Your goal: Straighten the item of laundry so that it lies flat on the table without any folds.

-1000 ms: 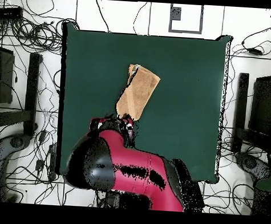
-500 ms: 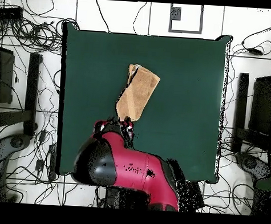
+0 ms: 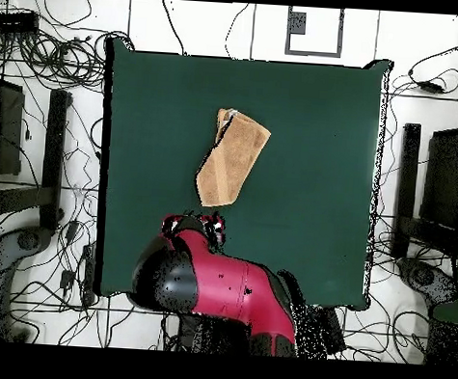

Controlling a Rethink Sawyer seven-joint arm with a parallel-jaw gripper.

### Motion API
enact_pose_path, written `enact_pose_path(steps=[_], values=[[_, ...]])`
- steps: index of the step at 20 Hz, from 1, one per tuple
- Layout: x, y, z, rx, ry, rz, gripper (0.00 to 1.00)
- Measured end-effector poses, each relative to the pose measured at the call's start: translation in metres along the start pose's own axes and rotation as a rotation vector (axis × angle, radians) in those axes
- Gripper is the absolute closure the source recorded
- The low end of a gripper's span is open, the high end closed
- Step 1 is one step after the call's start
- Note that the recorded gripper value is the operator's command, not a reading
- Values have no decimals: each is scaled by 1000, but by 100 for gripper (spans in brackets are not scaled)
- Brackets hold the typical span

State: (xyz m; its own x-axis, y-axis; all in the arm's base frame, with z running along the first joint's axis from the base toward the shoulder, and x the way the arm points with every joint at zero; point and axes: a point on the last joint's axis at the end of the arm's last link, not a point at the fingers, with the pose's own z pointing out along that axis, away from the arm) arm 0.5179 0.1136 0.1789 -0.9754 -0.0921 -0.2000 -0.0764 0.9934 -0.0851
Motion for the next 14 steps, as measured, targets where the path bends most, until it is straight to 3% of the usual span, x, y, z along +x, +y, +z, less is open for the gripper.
enact_pose_path(steps=[14], values=[[8, -5, 16, -1, 35, 16, 0]])
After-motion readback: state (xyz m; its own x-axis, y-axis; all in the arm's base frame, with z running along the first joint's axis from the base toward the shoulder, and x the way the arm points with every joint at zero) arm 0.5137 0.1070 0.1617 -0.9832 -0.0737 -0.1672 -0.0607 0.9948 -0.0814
